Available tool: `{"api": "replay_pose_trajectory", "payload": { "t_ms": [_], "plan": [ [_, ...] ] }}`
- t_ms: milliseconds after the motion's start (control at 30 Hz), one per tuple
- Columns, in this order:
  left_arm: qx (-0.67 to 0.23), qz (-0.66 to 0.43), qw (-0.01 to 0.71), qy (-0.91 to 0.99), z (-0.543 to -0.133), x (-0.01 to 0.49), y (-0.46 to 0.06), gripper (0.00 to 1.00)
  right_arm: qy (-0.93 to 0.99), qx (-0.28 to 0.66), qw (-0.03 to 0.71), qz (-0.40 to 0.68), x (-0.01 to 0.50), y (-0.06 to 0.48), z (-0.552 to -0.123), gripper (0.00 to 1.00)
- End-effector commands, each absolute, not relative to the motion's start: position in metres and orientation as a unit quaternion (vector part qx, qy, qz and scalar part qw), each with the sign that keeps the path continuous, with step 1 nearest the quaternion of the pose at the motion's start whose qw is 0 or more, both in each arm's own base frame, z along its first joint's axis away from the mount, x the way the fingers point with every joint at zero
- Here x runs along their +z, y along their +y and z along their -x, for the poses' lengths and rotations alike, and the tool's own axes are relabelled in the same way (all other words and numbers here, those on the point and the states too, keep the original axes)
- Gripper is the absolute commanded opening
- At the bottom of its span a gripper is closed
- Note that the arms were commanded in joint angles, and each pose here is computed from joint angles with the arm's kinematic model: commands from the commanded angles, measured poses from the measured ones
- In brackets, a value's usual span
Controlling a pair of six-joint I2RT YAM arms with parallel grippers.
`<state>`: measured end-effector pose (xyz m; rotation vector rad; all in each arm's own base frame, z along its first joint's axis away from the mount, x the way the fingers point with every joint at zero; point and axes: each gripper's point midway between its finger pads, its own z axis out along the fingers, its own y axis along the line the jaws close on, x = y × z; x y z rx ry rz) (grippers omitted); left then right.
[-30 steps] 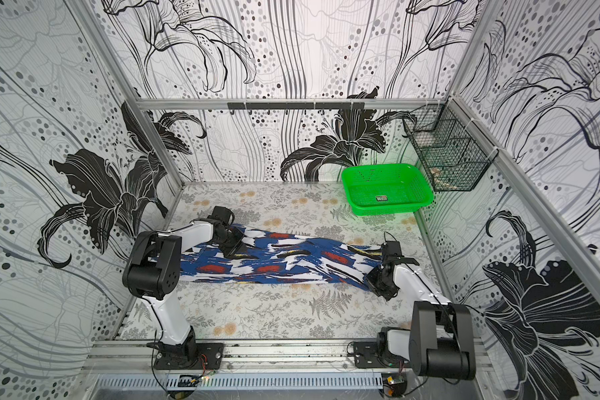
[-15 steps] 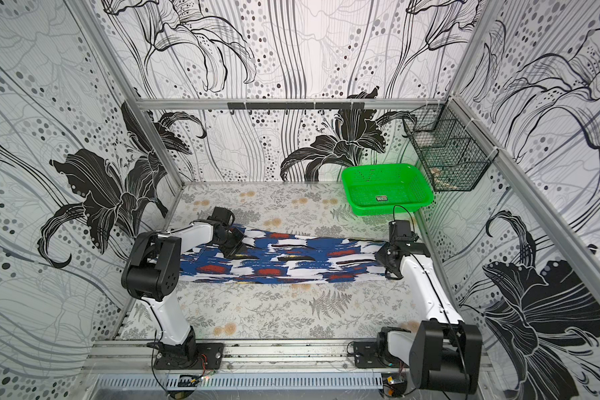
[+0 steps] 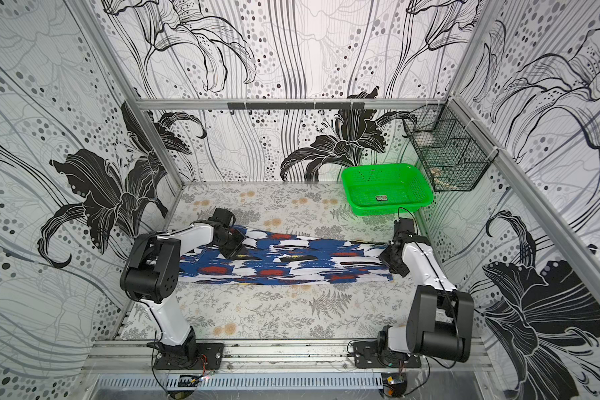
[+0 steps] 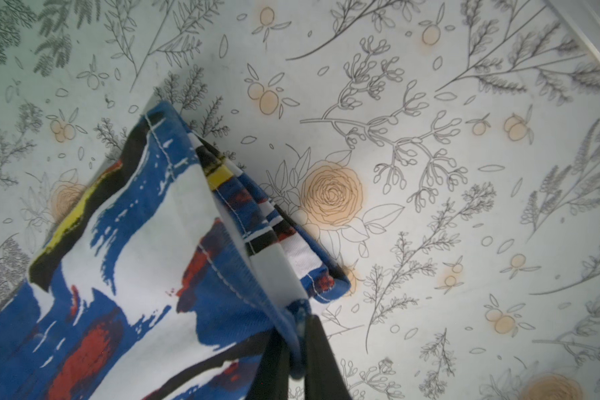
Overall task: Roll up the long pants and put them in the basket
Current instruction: Fold the long pant at the center of the board.
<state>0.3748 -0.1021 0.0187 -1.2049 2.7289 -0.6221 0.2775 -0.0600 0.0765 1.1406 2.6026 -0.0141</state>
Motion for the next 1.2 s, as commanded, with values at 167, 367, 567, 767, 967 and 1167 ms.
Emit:
{"api": "replay_pose_trajectory", "payload": {
  "t_ms": [167, 367, 567, 767, 967, 1167],
  "plan": [
    [-0.186, 0.397, 0.043, 0.898, -0.364, 0.019, -0.096, 0.0, 0.906, -0.023, 0.151, -0.394, 0.072, -0.069, -0.272, 0.27],
    [-0.187, 0.397, 0.043, 0.898, -0.362, 0.021, -0.097, 0.0, 0.897, 0.054, 0.201, -0.389, 0.098, -0.048, -0.282, 0.66],
    [-0.187, 0.384, 0.045, 0.903, -0.362, 0.023, -0.11, 0.0, 0.89, 0.177, 0.234, -0.35, 0.122, -0.009, -0.308, 0.61],
    [-0.182, 0.376, 0.04, 0.908, -0.361, 0.023, -0.125, 0.0, 0.91, 0.24, 0.202, -0.272, 0.119, 0.043, -0.341, 0.0],
    [-0.179, 0.363, 0.04, 0.913, -0.357, 0.022, -0.14, 0.0, 0.929, 0.234, 0.16, -0.239, 0.095, 0.074, -0.353, 0.0],
    [-0.173, 0.342, 0.028, 0.923, -0.351, 0.011, -0.164, 0.0, 0.939, 0.186, 0.117, -0.264, 0.06, 0.064, -0.344, 0.0]
  ]
}}
